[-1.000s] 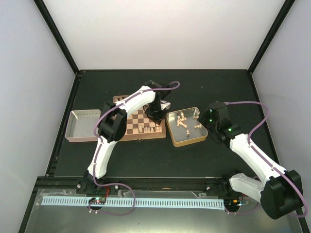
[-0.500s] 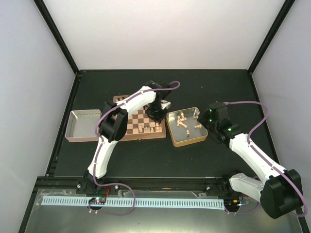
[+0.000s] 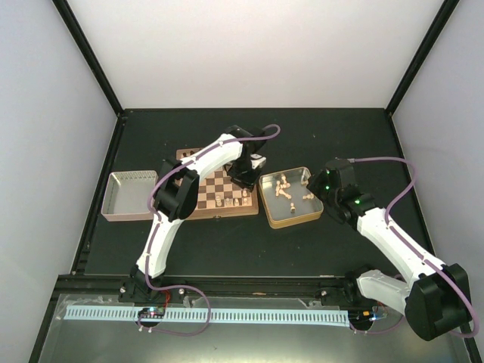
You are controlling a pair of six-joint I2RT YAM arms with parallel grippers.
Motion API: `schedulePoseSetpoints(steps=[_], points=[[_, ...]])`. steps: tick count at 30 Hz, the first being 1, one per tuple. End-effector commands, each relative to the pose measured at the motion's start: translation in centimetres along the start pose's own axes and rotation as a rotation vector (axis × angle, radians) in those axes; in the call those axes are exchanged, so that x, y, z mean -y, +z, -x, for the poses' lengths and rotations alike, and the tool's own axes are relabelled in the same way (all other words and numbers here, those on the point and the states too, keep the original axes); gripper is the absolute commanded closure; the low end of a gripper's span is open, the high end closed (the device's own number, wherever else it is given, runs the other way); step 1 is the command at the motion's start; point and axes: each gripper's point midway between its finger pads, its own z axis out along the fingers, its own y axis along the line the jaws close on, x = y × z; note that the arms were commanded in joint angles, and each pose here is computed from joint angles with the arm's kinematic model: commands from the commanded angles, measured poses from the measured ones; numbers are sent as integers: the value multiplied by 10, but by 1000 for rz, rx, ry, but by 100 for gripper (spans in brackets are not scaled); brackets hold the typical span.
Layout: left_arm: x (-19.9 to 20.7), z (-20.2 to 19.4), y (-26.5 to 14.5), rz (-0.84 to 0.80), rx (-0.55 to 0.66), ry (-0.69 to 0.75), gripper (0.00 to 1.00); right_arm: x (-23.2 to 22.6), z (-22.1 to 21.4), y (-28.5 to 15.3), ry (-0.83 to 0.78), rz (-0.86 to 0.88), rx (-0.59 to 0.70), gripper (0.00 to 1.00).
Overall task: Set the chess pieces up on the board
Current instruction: Place the chess piece on the chessboard.
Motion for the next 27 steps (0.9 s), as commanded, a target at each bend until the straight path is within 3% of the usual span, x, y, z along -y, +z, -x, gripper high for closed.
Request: schedulePoseSetpoints(steps=[1,6,11,18,21,27], points=[[7,21,-36,-25,129,-16,65,-10,2,-1,-44,47,6,99],[7,35,-91,-22,315,-59,58,-31,-4,-1,-52,163,-27,99],[7,39,-139,-37,550,-95,51,-62,-29,8,99,297,-220,99],[45,2,-180,-303,880,19,41,-87,-44,8,256,398,-368,99],[55,-20,-183,-414,942,42,35,-107,-37,1,164,473,-346,99],[60,-47,-223,-551,1037,-37,32,-142,-28,-20,-275,670,-225,99]])
